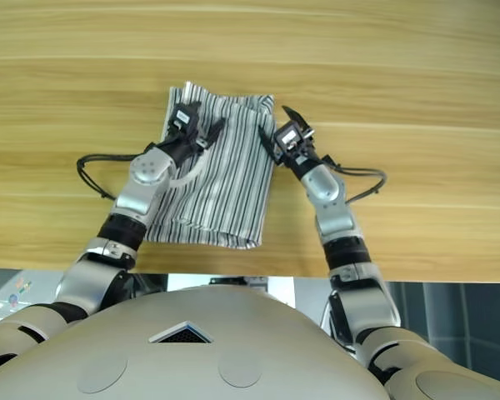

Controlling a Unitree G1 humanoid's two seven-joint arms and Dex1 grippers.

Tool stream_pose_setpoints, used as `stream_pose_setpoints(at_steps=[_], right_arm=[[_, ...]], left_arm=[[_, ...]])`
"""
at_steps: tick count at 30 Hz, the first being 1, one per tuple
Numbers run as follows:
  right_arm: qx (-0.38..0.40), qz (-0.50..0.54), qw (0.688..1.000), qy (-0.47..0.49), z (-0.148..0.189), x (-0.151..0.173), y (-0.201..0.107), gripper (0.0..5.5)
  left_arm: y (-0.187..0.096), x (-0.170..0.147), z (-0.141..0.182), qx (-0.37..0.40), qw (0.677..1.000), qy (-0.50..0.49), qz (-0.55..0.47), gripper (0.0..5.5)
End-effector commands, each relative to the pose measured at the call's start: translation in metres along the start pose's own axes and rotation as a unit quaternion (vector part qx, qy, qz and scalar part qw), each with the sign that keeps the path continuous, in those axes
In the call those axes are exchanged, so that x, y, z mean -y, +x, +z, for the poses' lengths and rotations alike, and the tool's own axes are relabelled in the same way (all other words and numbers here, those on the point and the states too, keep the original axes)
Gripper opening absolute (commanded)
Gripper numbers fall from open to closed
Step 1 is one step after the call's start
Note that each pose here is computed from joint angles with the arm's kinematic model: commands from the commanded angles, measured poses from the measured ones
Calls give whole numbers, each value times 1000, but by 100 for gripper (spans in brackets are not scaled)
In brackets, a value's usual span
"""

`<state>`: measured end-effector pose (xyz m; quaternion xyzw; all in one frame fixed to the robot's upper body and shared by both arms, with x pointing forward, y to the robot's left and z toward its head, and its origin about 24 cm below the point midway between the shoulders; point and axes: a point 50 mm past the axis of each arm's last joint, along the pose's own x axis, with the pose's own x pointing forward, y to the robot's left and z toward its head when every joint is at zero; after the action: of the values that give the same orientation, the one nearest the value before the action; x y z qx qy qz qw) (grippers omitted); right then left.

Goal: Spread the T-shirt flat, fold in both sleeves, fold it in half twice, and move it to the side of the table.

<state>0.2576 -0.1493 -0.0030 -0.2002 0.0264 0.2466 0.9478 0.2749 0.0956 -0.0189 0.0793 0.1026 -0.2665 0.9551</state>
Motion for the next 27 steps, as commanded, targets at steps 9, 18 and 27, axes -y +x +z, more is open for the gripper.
stream_pose_setpoints(at_steps=[9,18,27], right_arm=[[65,10,997,46,25,4,34,322],[-62,-35,994,79,5,-1,79,322],[-108,-137,962,211,10,45,89,322]], left_arm=[[-42,-1,-80,-133,979,-93,125,326],[-45,25,-84,-124,974,-139,125,326],[-62,36,-106,-167,962,-169,134,326]])
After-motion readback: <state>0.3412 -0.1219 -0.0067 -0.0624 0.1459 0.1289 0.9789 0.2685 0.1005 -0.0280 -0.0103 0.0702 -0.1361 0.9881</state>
